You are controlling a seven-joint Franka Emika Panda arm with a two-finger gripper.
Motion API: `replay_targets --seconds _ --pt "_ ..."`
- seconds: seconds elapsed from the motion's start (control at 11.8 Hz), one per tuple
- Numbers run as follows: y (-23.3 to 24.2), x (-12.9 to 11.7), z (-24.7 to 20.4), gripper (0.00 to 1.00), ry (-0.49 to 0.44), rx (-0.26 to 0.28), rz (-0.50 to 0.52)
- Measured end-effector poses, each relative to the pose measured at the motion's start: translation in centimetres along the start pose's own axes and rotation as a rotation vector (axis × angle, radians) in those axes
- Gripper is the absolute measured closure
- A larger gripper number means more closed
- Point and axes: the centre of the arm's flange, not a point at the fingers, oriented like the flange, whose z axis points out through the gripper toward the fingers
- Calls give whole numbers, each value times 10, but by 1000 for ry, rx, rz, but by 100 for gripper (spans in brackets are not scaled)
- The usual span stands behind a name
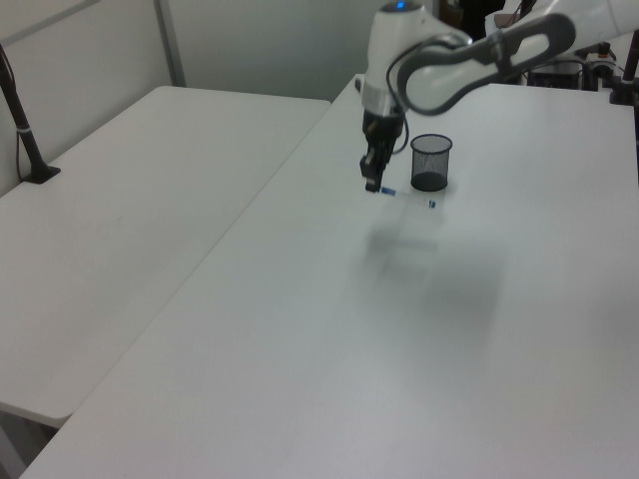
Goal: Insert the marker
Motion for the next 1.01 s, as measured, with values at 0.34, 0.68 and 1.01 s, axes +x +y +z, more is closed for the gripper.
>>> replay_targets --seconds 0.34,0.68,1.01 --pt "71 3 -87 81 123 -7 76" --pt "167 -7 -162 81 312 -42 197" --pt "221 -25 -125 81 495 -98 244"
